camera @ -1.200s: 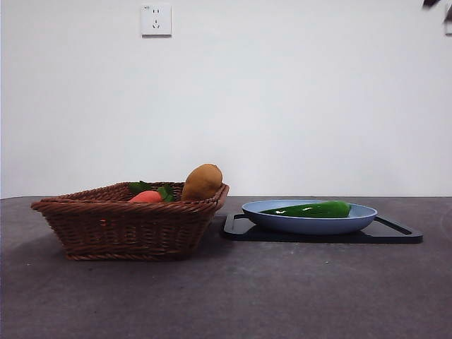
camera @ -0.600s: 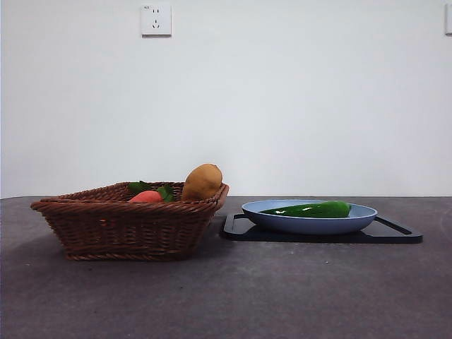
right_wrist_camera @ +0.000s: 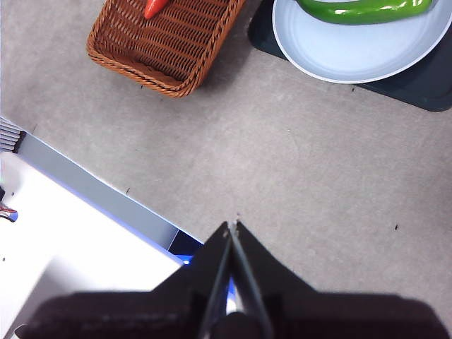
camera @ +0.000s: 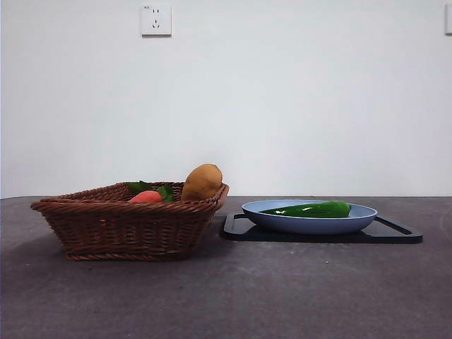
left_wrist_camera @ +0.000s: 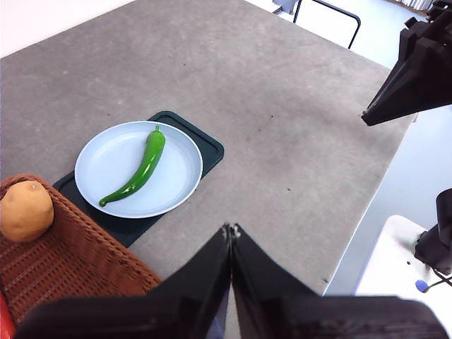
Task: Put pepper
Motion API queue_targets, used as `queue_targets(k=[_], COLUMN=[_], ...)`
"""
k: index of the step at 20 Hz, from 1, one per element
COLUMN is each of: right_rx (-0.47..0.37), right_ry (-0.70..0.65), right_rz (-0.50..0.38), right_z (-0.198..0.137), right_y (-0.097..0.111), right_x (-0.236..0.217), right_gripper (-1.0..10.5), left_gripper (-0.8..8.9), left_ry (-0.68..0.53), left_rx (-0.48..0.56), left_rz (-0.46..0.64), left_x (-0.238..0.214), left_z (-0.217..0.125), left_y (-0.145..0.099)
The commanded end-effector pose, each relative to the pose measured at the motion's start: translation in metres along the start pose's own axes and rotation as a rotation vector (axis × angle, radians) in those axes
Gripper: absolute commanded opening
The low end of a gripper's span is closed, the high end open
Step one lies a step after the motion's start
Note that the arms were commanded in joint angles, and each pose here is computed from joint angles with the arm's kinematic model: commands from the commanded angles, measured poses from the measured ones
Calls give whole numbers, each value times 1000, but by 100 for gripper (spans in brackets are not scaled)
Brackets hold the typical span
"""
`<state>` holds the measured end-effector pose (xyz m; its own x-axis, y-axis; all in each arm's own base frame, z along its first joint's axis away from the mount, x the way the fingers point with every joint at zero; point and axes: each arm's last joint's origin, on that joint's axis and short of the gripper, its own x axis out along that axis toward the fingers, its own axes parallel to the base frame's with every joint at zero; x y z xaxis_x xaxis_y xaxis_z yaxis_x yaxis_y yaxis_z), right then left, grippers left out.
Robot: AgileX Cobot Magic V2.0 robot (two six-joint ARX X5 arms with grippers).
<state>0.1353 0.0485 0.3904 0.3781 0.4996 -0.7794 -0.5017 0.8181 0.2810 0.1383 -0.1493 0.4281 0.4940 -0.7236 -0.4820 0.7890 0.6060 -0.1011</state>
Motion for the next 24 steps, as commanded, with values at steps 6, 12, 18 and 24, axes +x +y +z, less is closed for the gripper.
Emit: queue_targets(k=[6,12,18,24], right_rx=[5,5,5,5], right_ry=[3,3,3,3], right_rz=[0,0,0,0], right_z=[2,2,2,2], right_y=[1,1,1,1], right_x=[-3,-3,-3,-3], right_gripper=[11,11,11,11], left_gripper=[8,8,8,8], left_ry=[-224,-589,-655,-569], left_rx=[67,94,76,-20], left_rz=[342,693,1008,982], left_x=[-39,-101,-93,-48], left_z=[16,-31,-122,-206], left_y=[27,46,59,72])
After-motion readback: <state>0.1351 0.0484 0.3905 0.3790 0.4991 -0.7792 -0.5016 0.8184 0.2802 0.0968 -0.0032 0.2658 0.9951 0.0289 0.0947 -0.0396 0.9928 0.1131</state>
